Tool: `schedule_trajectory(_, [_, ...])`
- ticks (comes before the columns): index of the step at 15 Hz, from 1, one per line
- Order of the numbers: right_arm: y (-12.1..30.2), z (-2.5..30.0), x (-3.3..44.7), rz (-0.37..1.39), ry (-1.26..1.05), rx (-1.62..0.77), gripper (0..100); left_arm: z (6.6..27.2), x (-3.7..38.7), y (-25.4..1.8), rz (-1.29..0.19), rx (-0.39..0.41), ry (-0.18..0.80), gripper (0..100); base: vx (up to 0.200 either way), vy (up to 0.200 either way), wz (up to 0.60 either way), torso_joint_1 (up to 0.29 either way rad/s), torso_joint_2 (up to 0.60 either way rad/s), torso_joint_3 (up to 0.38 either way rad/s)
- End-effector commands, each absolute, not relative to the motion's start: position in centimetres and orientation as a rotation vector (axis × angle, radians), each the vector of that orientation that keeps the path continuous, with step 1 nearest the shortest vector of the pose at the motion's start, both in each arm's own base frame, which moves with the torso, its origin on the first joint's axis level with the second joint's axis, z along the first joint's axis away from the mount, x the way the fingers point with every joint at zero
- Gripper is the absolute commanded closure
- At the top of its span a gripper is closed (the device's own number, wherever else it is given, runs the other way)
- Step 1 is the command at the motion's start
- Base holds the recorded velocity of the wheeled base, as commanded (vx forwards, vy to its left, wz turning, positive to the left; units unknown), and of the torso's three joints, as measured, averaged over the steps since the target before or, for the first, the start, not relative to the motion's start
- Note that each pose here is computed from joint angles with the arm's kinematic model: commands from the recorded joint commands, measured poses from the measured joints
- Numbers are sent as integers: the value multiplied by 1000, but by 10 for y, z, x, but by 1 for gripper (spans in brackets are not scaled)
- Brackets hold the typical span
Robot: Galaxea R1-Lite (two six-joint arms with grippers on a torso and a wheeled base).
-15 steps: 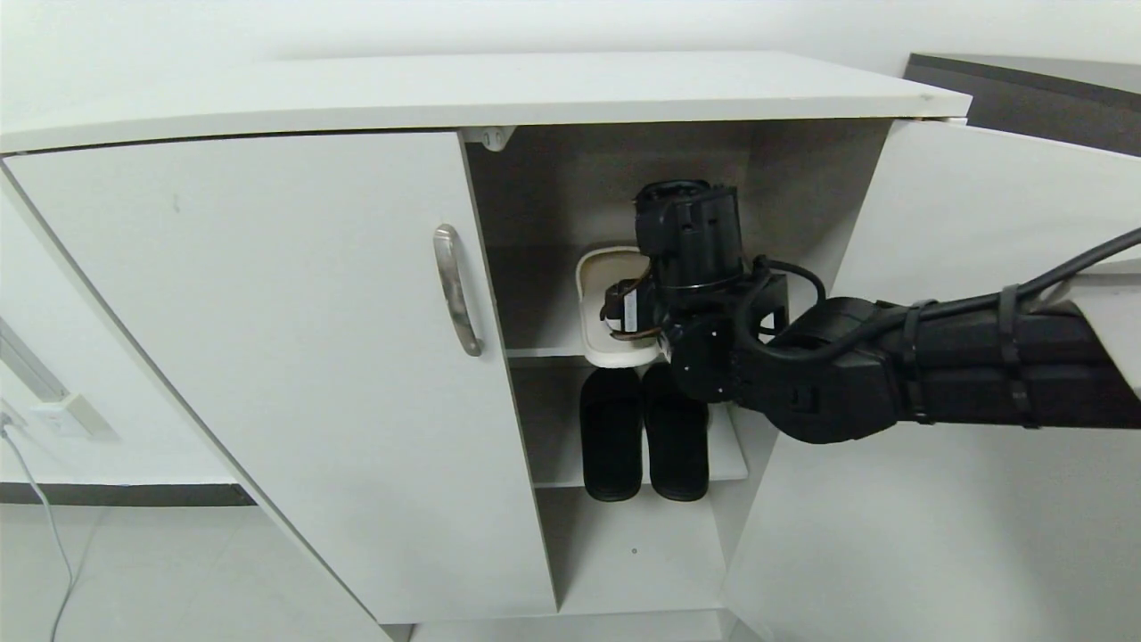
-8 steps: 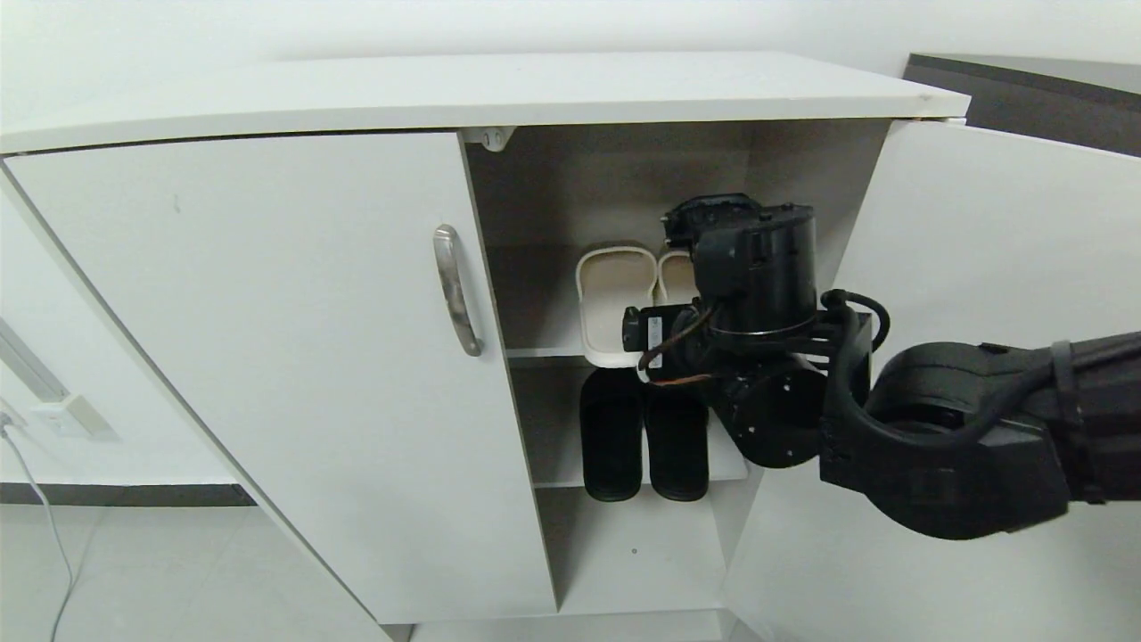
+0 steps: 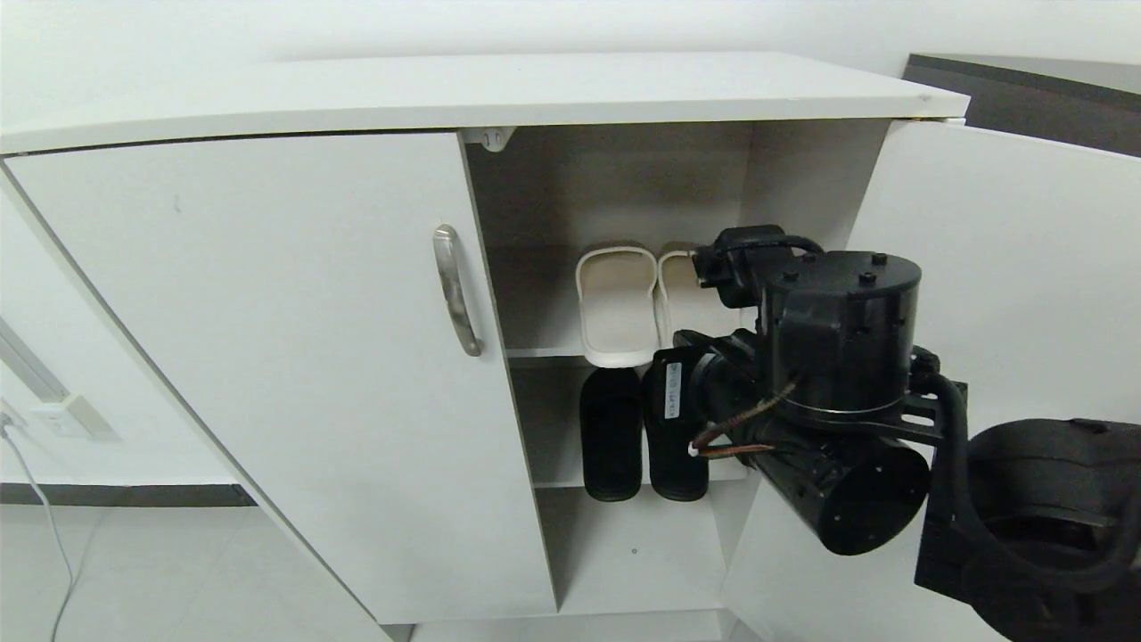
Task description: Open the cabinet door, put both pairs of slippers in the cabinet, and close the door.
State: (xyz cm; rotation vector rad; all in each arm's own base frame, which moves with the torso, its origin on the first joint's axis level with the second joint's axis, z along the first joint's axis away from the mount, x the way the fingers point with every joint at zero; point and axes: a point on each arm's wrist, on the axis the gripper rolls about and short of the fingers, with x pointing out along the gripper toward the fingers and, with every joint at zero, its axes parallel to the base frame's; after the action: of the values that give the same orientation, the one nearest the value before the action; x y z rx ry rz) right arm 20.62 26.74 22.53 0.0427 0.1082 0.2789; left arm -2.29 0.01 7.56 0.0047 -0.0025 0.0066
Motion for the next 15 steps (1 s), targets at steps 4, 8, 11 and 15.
schedule_trajectory(4, [251, 208, 193, 341, 122, 60, 100, 76, -23, 0, 3, 5, -2, 100, 0, 0, 0, 0, 0, 0])
schedule_trajectory(8, [249, 200, 191, 345, 146, 38, 100, 76, -23, 0, 3, 5, -2, 100, 0, 0, 0, 0, 0, 0])
schedule_trajectory(11, [250, 195, 191, 345, 157, 28, 100, 76, -23, 0, 3, 5, -2, 100, -200, 0, 0, 4, 2, 2])
schedule_trajectory(15, [251, 194, 192, 345, 160, 25, 100, 76, -23, 0, 3, 5, -2, 100, -200, 0, 0, -2, 1, 6])
